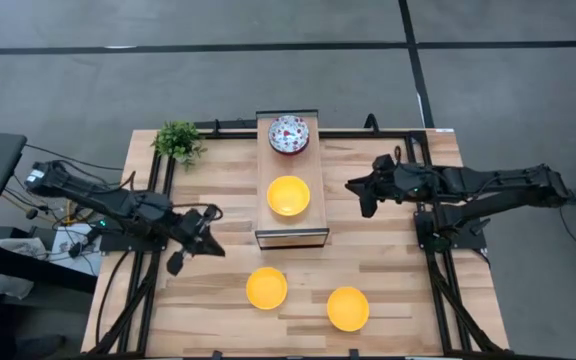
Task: Pick & Place Mini bowls
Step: Stack the left yellow bowl on the other yellow bowl on the shelf
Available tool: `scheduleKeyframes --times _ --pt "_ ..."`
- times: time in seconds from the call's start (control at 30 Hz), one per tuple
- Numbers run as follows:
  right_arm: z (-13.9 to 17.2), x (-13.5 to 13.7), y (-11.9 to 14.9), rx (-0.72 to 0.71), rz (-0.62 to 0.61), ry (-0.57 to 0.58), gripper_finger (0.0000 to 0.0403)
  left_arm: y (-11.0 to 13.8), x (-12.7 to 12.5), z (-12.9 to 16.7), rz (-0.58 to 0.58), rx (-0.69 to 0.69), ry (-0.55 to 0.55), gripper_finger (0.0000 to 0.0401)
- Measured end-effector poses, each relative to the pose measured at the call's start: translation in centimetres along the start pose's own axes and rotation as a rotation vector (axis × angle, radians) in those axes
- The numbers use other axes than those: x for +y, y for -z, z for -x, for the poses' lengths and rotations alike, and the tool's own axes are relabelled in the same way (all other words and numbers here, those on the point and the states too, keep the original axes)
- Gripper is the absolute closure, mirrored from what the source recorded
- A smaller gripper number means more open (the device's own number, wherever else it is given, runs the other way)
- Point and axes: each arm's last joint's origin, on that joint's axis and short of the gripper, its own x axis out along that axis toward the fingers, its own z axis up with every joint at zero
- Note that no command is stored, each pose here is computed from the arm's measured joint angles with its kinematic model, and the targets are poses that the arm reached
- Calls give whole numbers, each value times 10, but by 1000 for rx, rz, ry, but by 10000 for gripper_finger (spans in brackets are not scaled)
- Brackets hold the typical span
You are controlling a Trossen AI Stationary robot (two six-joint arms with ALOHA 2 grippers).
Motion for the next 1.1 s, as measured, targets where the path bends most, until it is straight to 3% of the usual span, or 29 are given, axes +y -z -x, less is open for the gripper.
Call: scheduleKeyframes --times 0.2,0.37,0.5,0.93,1.1 --pt "9 -2 -2 -34 30 -23 338 -27 -24 -14 -9 169 9 390" --pt "16 -3 -3 -54 88 -40 338 -35 -33 -41 43 380 -49 390" --pt "21 -4 1 -58 137 -64 338 -29 -33 -63 131 527 -106 390" --pt "23 -24 61 -137 117 -253 338 0 -49 -107 372 704 -129 390" --pt "42 -32 64 -193 116 -335 338 5 -50 -115 413 741 -126 390"
